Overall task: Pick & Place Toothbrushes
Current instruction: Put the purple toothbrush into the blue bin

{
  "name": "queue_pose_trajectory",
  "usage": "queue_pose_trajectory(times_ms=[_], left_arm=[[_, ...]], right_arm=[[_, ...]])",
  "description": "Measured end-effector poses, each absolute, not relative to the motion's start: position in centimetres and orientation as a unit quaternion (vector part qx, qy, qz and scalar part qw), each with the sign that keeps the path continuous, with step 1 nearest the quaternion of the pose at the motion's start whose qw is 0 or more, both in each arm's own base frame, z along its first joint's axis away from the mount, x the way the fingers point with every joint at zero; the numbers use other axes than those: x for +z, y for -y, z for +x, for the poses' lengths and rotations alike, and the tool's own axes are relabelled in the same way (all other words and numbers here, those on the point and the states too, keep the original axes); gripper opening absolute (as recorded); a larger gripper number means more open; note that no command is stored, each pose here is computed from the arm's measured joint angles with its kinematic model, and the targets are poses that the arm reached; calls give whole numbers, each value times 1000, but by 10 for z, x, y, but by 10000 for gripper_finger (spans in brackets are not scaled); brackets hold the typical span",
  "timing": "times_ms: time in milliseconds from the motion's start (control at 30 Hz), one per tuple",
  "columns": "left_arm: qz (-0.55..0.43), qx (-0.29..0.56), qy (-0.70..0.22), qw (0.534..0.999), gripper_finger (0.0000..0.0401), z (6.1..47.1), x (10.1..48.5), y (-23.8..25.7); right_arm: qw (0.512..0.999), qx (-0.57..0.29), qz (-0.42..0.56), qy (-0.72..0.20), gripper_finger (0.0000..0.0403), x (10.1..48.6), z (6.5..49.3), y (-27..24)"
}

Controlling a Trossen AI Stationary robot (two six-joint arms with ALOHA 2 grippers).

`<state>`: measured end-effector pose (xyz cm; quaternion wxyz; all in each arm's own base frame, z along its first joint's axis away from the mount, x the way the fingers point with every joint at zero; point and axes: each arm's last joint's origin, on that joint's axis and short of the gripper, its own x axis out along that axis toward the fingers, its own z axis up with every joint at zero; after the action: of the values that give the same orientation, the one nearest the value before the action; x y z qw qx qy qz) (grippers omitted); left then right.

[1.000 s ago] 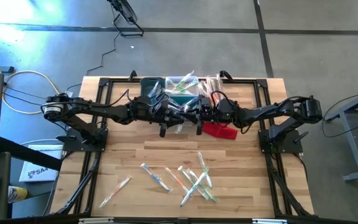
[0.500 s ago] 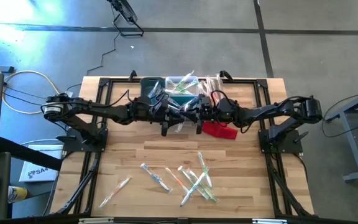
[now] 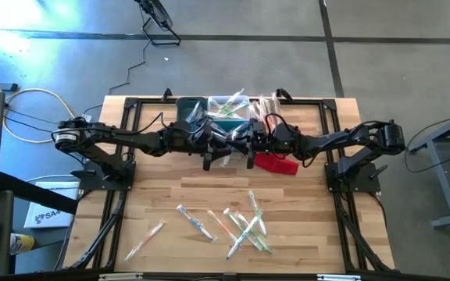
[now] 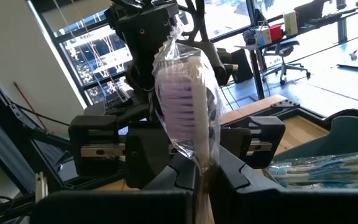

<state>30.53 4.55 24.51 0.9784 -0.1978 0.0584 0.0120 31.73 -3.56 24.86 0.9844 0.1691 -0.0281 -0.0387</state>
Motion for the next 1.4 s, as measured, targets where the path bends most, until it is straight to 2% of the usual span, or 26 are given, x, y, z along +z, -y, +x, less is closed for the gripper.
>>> queue_pose_trajectory(times_ms=[867, 1400], left_arm=[[-174, 13, -74, 982, 143, 302, 246, -45], [-138, 76, -95, 983, 143, 256, 279, -64]], right_arm=[[984, -61, 167, 11, 8, 245, 317, 41], [984, -105, 146, 11, 9, 244, 311, 73]])
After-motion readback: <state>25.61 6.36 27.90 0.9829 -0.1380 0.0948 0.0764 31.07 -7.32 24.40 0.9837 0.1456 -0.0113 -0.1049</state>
